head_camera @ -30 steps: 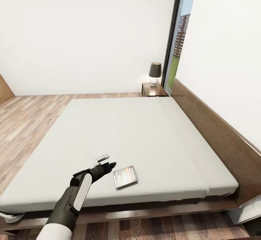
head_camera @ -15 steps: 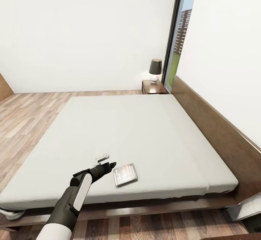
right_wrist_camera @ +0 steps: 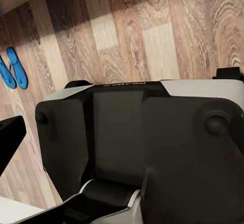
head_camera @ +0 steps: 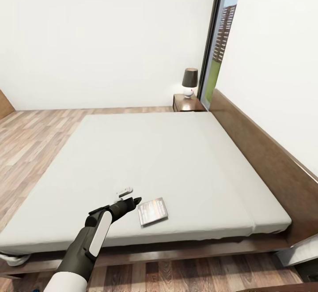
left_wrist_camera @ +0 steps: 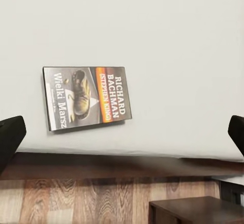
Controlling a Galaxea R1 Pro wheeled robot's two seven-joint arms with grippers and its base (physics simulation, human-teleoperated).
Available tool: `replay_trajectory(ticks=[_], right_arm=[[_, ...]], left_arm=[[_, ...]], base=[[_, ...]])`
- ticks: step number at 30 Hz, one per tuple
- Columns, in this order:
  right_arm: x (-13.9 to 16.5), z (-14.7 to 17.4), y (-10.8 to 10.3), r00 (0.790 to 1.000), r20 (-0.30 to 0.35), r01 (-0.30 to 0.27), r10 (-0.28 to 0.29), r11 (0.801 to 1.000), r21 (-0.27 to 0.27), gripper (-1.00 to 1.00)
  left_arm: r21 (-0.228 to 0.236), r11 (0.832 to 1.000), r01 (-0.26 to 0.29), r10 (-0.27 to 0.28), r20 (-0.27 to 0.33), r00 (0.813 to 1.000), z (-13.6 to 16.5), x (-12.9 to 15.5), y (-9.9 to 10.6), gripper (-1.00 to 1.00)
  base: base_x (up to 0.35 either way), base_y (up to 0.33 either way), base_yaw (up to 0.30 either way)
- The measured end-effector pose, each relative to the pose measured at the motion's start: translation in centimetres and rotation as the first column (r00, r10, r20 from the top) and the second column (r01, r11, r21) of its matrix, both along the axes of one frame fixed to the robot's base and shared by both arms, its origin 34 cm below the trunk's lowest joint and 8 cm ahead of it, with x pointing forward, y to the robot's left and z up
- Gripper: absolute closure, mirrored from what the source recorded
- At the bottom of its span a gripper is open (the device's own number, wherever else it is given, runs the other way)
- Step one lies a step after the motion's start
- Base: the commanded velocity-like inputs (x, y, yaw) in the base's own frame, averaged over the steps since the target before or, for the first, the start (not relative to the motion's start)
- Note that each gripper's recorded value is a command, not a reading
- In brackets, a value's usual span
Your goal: In the bedroom, move the book from the bed onto either nightstand, and place the two sandals side by side next to the bed.
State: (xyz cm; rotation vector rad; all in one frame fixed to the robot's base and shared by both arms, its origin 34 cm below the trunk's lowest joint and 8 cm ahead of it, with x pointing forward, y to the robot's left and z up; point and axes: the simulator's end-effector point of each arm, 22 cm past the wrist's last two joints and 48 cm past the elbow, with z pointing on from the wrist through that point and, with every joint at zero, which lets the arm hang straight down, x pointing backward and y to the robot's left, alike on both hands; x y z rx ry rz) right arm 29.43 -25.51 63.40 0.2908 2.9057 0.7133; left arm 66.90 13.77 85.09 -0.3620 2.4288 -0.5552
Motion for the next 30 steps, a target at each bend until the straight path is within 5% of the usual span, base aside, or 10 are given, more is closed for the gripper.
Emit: replay_trajectory(ticks=[30], right_arm=[[-1.7, -0.8, 0.0, 0.999, -0.046, 0.000, 0.000, 1.000, 0.000, -1.00]], left_arm=[[0.000, 1.000, -0.001, 0.001, -0.047, 0.999, -2.6, -0.8, 0.0, -1.00]], base=[[0.005, 0.000, 0.000]])
